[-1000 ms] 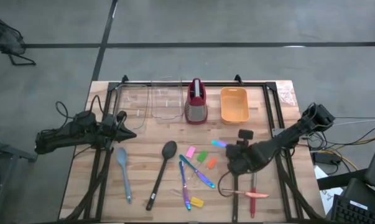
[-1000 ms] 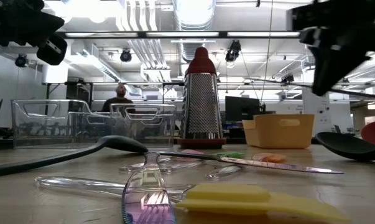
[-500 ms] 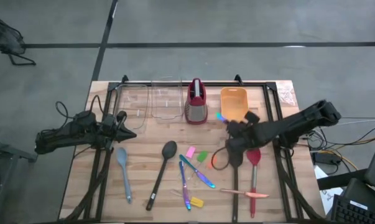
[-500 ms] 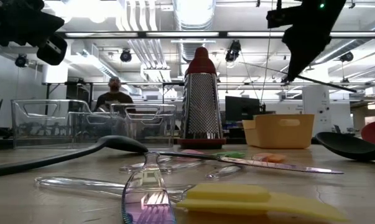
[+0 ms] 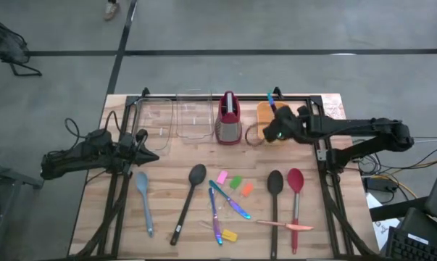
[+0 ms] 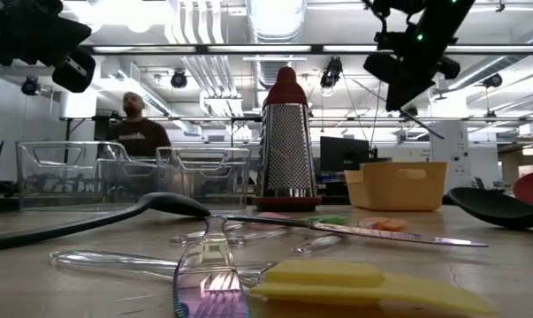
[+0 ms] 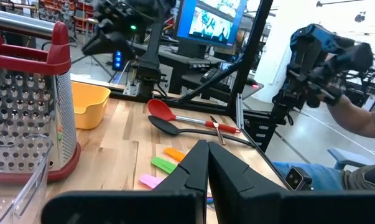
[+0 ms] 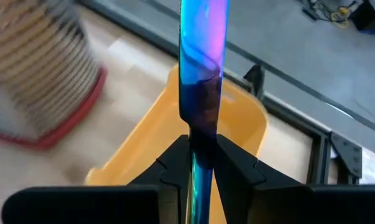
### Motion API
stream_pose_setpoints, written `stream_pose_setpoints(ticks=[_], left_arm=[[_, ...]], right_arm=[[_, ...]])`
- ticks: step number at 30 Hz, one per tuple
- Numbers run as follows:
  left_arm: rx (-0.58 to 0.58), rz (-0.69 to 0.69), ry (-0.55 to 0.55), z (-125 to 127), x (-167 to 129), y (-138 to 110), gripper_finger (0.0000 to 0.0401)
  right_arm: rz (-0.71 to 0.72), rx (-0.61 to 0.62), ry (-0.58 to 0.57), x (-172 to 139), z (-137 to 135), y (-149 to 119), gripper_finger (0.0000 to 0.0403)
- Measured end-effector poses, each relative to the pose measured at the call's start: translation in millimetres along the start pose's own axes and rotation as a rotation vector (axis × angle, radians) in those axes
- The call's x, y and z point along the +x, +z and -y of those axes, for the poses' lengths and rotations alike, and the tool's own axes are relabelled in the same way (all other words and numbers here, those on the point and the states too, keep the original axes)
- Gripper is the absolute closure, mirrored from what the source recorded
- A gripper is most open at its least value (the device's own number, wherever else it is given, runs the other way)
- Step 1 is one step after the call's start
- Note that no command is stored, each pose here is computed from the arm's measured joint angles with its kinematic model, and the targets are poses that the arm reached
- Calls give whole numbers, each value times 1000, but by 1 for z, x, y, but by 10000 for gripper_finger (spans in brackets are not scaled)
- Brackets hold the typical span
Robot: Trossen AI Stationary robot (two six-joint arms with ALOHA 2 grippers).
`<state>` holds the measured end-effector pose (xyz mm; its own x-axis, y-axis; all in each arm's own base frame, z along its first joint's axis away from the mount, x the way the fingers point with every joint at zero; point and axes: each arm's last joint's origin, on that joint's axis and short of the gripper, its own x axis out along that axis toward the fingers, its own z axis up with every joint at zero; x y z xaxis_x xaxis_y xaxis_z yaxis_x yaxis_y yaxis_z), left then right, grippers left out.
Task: Pick & Place Kitchen Items
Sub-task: Put the top right blue knife into the yellow bin
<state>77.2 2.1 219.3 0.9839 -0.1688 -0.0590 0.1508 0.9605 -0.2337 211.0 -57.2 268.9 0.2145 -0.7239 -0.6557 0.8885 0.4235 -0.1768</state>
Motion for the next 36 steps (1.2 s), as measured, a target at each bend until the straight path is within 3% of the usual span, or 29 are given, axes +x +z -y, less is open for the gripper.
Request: stream_pose_setpoints(ticks=[4, 12, 18, 28, 36], left_arm=[[0, 0, 0, 0, 0, 0, 389], [0, 0, 0, 0, 0, 0, 389], [0, 0, 0, 0, 0, 0, 389], [0, 0, 0, 0, 0, 0, 389], [0, 0, 0, 0, 0, 0, 389]], right_arm=[[-48, 77, 21, 25, 11, 5, 342], [-83, 88, 52, 63, 20, 5, 347], [-122, 68, 36, 80, 15, -9, 332], [-210, -14, 0, 107, 1, -23, 351], [-267, -39, -14, 123, -5, -32, 325]])
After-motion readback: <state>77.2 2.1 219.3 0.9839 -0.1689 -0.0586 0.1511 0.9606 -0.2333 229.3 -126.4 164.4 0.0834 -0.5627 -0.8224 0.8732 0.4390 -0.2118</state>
